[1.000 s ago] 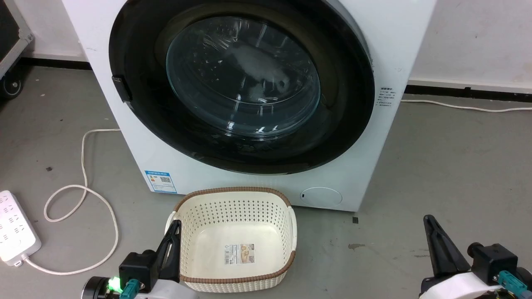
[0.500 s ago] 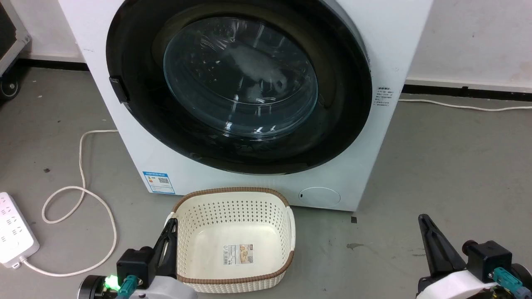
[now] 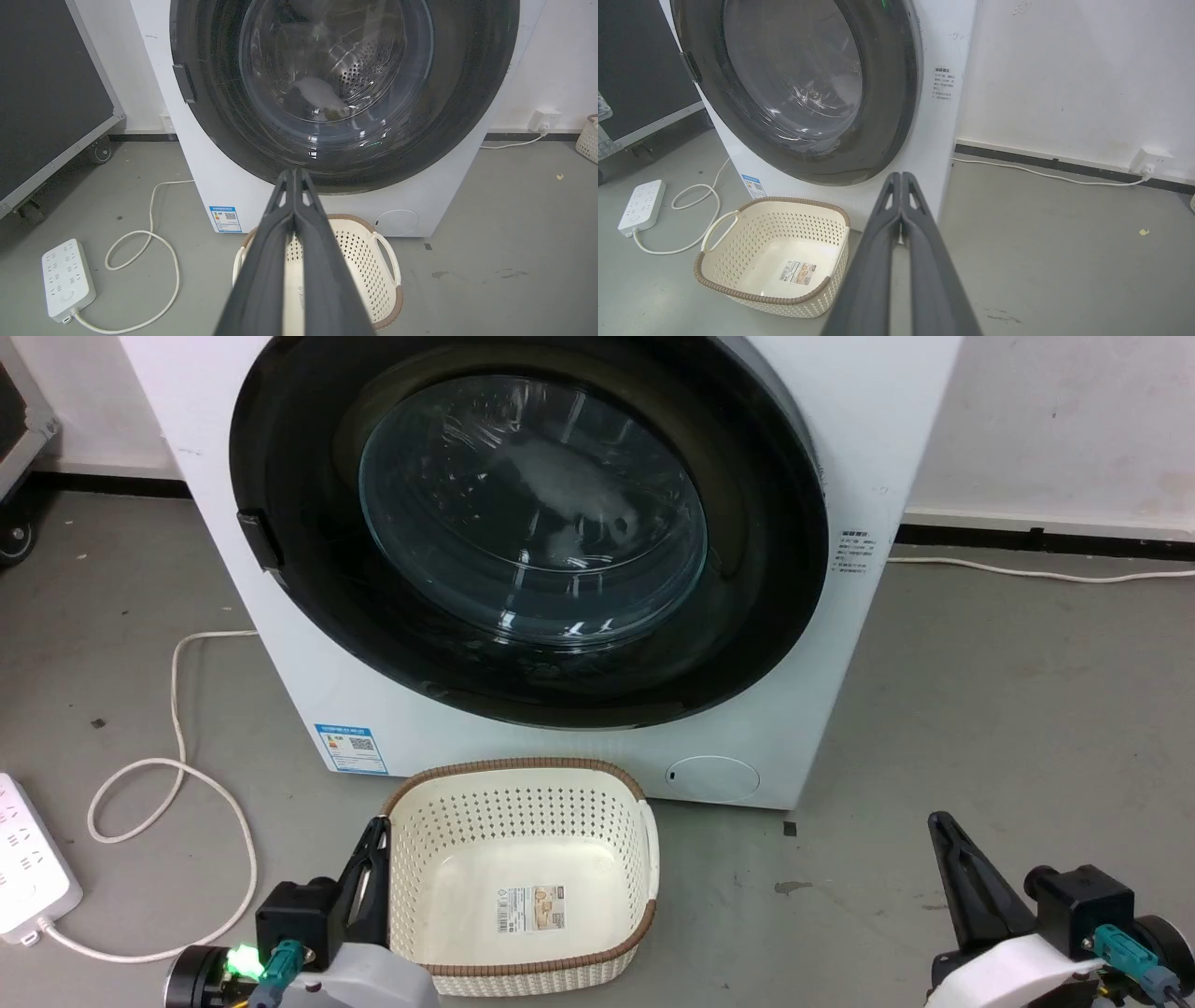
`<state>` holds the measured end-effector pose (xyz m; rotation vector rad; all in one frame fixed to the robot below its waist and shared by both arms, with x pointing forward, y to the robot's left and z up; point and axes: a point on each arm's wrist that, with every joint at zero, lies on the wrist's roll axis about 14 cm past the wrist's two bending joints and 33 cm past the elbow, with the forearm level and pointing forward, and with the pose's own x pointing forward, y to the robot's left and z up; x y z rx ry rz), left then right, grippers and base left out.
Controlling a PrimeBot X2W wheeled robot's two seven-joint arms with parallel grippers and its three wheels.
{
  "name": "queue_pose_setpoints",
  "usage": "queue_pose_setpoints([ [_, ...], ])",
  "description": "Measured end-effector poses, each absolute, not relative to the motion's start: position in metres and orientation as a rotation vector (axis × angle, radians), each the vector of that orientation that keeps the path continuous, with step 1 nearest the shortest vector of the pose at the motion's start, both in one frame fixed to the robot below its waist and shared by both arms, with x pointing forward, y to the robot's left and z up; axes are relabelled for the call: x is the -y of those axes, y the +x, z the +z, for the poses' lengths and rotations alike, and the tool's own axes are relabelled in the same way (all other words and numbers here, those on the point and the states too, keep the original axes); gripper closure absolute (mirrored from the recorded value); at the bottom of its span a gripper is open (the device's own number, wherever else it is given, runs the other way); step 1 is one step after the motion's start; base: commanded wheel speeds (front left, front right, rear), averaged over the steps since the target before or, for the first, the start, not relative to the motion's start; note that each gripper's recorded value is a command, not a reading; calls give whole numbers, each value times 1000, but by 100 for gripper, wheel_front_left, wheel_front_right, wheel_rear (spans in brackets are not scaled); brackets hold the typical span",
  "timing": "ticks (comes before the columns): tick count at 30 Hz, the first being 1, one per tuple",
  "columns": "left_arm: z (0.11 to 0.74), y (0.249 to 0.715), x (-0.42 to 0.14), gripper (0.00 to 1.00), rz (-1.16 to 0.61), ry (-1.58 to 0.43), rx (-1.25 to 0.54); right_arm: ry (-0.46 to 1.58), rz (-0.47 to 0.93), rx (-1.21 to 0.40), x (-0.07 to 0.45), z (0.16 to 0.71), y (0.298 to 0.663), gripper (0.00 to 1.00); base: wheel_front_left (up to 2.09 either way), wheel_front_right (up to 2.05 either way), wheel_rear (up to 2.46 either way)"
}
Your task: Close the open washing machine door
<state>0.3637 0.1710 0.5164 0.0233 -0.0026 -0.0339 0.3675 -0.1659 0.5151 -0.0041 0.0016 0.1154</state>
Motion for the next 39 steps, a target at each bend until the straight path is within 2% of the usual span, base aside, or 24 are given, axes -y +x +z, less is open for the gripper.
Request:
queue_pose_setpoints([
  [39, 521, 369, -177, 100, -4, 48, -19, -46, 129, -21, 161, 521, 368, 100, 0, 0, 0],
])
